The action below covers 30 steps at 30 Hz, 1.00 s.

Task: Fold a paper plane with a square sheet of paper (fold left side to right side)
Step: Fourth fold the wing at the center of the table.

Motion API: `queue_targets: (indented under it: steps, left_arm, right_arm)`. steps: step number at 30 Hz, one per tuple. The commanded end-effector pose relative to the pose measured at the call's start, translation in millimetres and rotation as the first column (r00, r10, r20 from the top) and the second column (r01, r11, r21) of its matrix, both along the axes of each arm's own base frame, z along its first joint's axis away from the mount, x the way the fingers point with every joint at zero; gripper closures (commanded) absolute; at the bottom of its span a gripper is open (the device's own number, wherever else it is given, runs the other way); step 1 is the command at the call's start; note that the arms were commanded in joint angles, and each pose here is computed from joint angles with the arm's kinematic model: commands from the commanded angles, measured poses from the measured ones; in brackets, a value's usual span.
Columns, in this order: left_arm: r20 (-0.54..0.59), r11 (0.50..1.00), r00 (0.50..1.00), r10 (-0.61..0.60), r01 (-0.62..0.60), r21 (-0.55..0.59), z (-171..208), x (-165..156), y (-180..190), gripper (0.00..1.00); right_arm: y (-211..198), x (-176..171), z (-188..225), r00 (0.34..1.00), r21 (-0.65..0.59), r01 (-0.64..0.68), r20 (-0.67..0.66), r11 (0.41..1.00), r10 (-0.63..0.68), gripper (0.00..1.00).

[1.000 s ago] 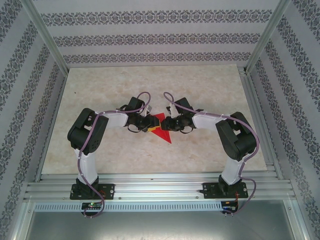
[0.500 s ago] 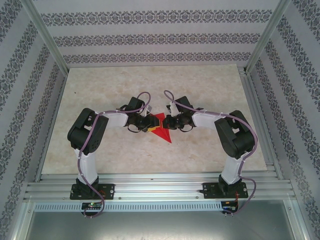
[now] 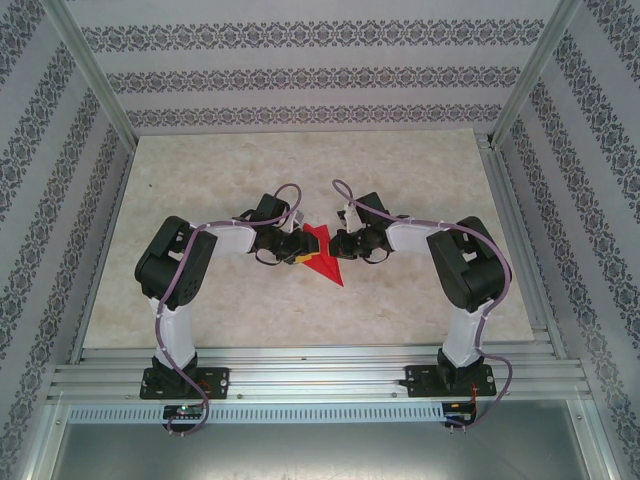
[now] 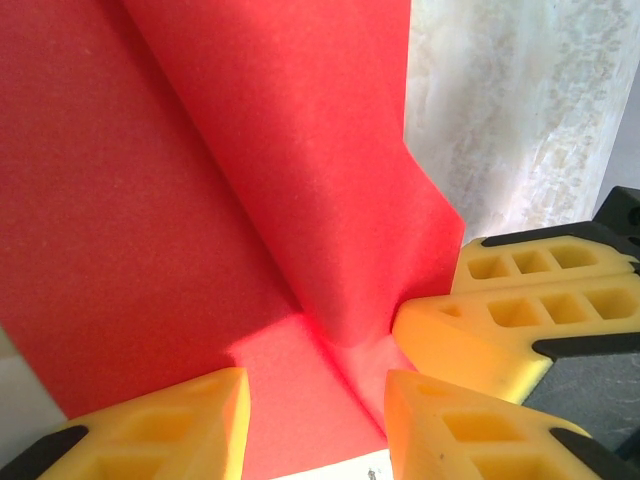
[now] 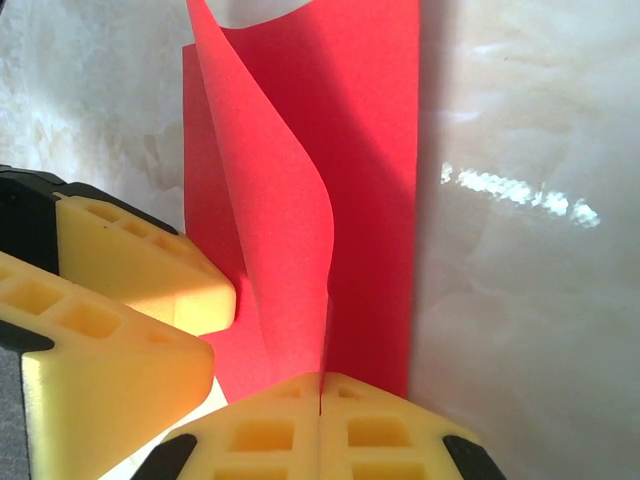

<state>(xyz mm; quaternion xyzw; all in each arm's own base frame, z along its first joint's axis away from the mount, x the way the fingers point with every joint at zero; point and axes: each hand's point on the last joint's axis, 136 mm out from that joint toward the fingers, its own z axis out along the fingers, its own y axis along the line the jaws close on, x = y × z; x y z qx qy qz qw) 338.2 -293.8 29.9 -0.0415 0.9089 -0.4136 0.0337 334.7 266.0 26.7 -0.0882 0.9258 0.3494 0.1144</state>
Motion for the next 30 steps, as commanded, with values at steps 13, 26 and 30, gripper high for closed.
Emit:
queue_targets:
  steps: [13,26,30]
  left_arm:
    - [-0.026,0.984,1.000,0.011,-0.006,0.178,-61,-13,19,0.59]
    - [-0.028,0.984,1.000,0.007,-0.002,0.179,-62,-14,18,0.59]
    - [-0.026,0.984,1.000,0.007,-0.002,0.178,-61,-13,18,0.59]
  right_arm:
    - [1,15,-6,1.000,-0.004,-0.018,0.022,1.000,0.018,0.96]
    - [-5,13,-19,1.000,-0.047,-0.016,-0.008,0.999,0.015,0.96]
    - [-8,12,-24,1.000,-0.071,-0.012,-0.019,0.997,0.011,0.96]
